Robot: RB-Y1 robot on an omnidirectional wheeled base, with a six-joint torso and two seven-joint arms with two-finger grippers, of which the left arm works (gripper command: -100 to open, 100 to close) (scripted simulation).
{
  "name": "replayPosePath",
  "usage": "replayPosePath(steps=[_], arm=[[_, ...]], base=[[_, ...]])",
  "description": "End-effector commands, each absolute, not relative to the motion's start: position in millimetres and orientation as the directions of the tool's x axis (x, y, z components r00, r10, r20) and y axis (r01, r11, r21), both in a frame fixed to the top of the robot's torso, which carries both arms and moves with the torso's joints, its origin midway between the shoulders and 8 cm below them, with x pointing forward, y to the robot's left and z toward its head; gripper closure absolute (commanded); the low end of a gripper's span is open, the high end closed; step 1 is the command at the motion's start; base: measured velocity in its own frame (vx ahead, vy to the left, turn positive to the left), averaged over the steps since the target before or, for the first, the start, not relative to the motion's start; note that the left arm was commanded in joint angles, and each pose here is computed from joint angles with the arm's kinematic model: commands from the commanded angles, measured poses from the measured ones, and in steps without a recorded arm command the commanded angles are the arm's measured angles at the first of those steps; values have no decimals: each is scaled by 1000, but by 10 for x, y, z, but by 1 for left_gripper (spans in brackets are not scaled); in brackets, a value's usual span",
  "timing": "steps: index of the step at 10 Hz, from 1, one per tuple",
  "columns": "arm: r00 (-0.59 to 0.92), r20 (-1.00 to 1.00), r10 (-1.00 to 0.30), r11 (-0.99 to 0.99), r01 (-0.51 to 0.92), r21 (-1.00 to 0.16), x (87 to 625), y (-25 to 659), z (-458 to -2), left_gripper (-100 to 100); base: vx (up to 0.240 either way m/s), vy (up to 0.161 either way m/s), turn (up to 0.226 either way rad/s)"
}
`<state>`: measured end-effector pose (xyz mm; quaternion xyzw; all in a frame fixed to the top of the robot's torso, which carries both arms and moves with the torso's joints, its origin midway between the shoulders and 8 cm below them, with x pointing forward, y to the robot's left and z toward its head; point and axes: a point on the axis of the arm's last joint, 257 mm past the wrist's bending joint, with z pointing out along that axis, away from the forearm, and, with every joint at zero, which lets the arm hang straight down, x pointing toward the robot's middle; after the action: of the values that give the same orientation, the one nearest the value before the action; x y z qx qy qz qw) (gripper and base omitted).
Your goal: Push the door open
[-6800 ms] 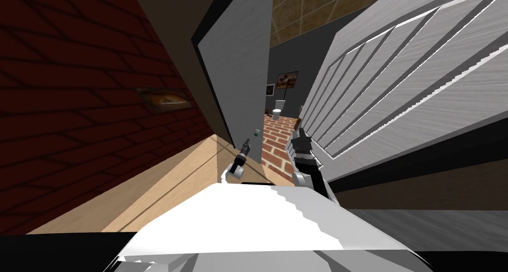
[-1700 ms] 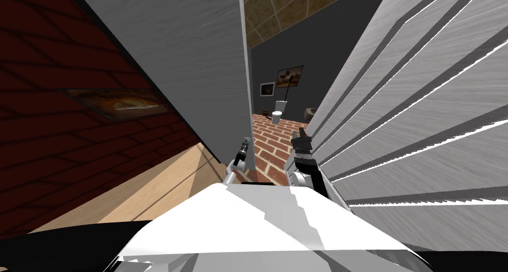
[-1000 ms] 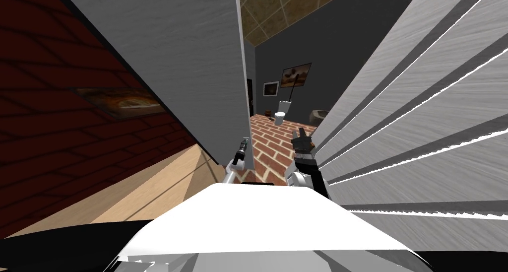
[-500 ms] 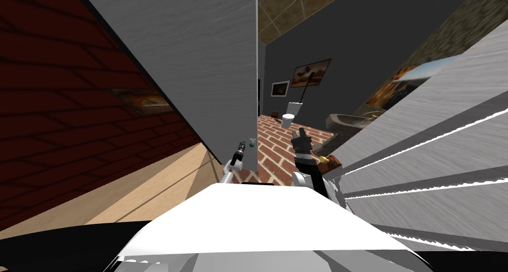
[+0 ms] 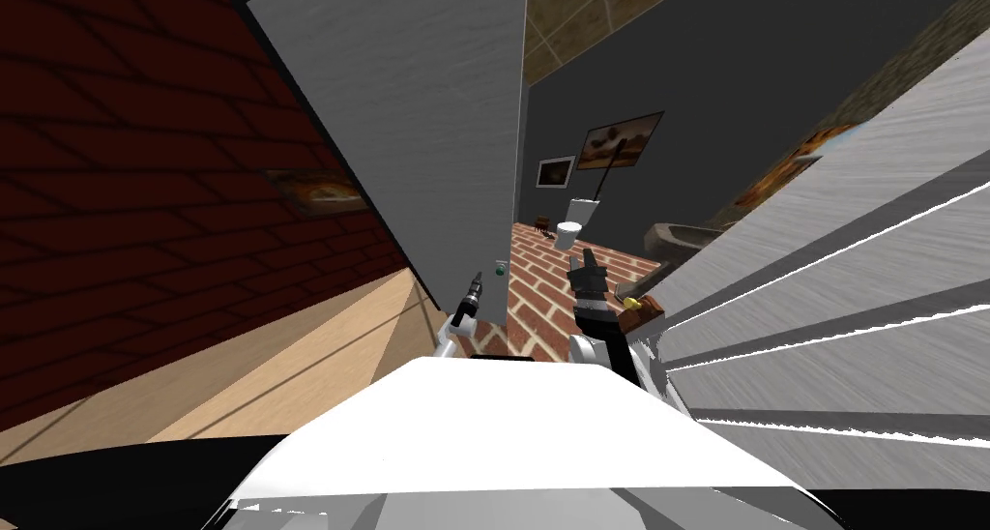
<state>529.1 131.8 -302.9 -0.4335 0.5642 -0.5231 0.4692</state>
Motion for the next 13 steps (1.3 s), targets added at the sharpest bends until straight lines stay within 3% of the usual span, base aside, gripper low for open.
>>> replayPosePath(steps=[1, 6, 10, 13], arm=[[-204, -62, -977, 63, 1, -998, 5221, 1112, -3039, -100], [-237, -8, -972, 8, 0, -1000, 5076, 689, -2958, -100], [-230, -71, -971, 73, 2, -997, 5108, 955, -3045, -100], [-224, -62, -973, 63, 4, -998, 5133, 939, -3032, -100]], base=[[-162, -4, 110], [-133, -65, 71], [173, 52, -19], [219, -67, -18]])
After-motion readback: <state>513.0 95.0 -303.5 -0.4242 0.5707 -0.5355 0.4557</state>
